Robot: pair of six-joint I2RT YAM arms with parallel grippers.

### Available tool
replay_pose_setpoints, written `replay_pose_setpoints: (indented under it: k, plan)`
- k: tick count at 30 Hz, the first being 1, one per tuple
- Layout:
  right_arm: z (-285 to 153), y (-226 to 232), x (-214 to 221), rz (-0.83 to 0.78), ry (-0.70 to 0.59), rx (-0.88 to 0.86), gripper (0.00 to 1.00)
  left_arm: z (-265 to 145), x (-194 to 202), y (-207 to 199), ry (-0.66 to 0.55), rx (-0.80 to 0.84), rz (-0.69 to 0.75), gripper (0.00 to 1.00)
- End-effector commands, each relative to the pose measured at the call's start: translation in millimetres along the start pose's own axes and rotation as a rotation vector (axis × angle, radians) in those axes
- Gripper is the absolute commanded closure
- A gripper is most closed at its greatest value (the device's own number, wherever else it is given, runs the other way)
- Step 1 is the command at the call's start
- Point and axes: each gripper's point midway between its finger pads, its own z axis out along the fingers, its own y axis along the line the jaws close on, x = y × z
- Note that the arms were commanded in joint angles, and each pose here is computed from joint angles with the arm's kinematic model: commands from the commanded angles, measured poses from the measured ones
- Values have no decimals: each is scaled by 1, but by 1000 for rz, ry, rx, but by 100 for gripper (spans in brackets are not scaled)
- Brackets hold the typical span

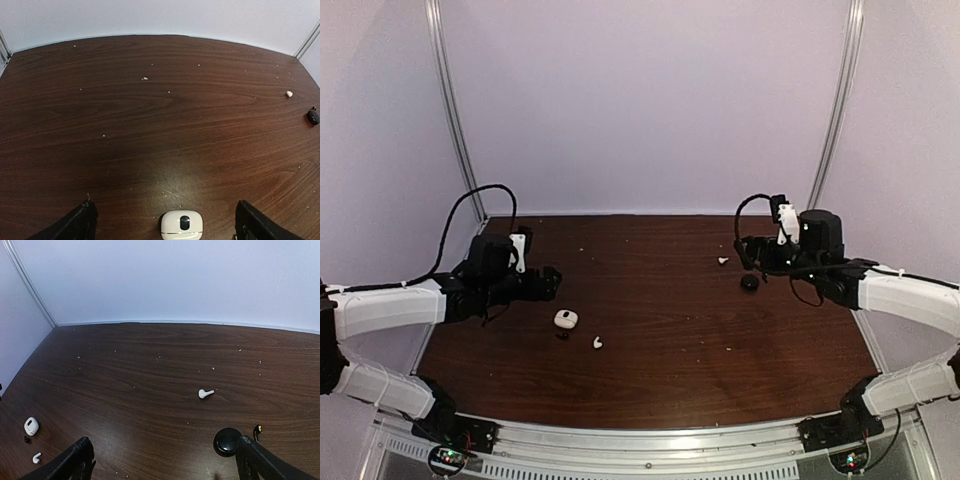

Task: Insert the wireless bluetooth earbuds into the charging case
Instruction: Move the right earbud to the center of the board.

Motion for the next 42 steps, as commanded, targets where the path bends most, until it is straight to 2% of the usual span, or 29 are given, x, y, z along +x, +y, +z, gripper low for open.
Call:
replay_pose_setpoints:
  k: [1,9,14,19,25,37,42]
  plan:
    - [26,-12,-2,-15,69,27,0,-3,-20,-17,-48,68,-9,2]
    - [105,-53,2,53,178,63,1,-8,-22,-24,-57,106,-4,2]
    - [144,-73,14,131,208,32,7,-11,-27,-32,-72,147,3,2]
    - [175,-83,24,260,208,-77,16,-15,-35,-39,-101,184,1,2]
    - [200,-86,35,355,223,-173,23,-20,-42,-42,-124,201,0,2]
    - [238,-93,58,405,275,-217,24,-24,-46,-42,-146,207,-6,2]
    - [241,-76,76,422,329,-260,26,-24,-45,-39,-146,195,-20,2]
